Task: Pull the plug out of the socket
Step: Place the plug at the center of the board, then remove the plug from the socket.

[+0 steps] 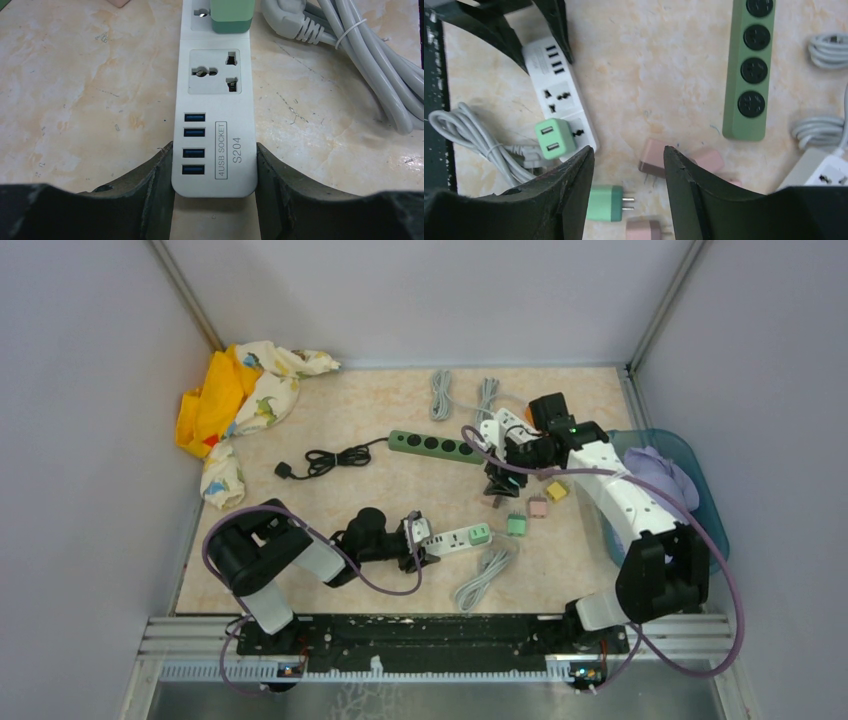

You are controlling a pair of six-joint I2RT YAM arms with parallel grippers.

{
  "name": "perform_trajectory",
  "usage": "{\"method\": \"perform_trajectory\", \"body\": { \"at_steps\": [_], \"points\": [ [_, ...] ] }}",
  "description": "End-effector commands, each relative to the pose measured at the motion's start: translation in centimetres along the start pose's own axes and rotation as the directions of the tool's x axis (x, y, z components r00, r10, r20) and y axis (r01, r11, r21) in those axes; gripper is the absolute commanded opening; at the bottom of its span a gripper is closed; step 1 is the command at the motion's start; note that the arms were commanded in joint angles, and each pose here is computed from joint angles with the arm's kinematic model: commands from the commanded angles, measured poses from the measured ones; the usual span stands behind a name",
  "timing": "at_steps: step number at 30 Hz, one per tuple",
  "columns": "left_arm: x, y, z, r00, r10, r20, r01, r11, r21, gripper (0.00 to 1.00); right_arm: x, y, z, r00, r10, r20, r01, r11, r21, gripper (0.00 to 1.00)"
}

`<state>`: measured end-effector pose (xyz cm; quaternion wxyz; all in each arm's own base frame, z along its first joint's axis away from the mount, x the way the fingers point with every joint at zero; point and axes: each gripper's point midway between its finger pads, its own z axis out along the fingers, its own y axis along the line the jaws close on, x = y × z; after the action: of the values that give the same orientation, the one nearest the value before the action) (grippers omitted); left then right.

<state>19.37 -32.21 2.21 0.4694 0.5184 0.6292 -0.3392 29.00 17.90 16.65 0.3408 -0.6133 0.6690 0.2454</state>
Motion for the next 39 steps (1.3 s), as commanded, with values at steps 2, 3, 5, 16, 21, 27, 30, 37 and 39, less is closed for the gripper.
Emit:
{"method": "perform_trajectory", "body": {
  "at_steps": [2,3,5,16,21,27,30,37,39],
  "points": [
    [0.3,-0.9,0.1,1.0,-0.005,0.002,0.005,0.999,0.049,0.0,-4.1,3.6,-0.8,0.962,-0.127,0.24,0.157,0.982,-0.109,0.54],
    [0.3,-0.9,0.1,1.0,-0.005,0.002,0.005,0.999,0.049,0.0,-4.1,4.0,-0.8,0.957,-0.137,0.255,0.173,0.977,-0.126,0.54],
    [0.2,-0.9,0.1,1.0,-0.005,0.003,0.005,0.999,0.048,0.0,-4.2,4.8,-0.8,0.949,-0.147,0.279,0.196,0.968,-0.155,0.54],
    [0.3,-0.8,0.1,1.0,-0.004,0.003,0.004,0.999,0.047,0.0,-4.2,7.9,-0.9,0.889,-0.254,0.381,0.351,0.912,-0.211,0.62],
    [0.3,-0.9,0.1,1.0,-0.004,0.002,0.004,0.999,0.047,0.0,-3.8,8.1,-0.8,0.878,-0.285,0.385,0.38,0.903,-0.199,0.67],
    [0.2,-0.9,0.1,1.0,-0.004,0.003,0.004,0.999,0.047,0.0,-3.5,8.4,-0.6,0.877,-0.296,0.378,0.39,0.898,-0.204,0.7],
    [0.3,-0.9,0.1,1.0,-0.005,0.003,0.005,0.999,0.047,0.0,-3.2,8.6,-0.2,0.88,-0.31,0.359,0.401,0.89,-0.215,0.7],
    [0.2,-0.8,0.1,1.0,-0.005,0.003,0.005,0.999,0.045,0.0,-1.9,8.8,1.5,0.902,-0.344,0.26,0.407,0.879,-0.247,0.7],
    [0.2,-0.8,0.1,1.0,-0.005,0.003,0.005,0.999,0.045,0.0,-1.5,8.9,2.0,0.906,-0.354,0.232,0.408,0.875,-0.259,0.7]
  ]
}}
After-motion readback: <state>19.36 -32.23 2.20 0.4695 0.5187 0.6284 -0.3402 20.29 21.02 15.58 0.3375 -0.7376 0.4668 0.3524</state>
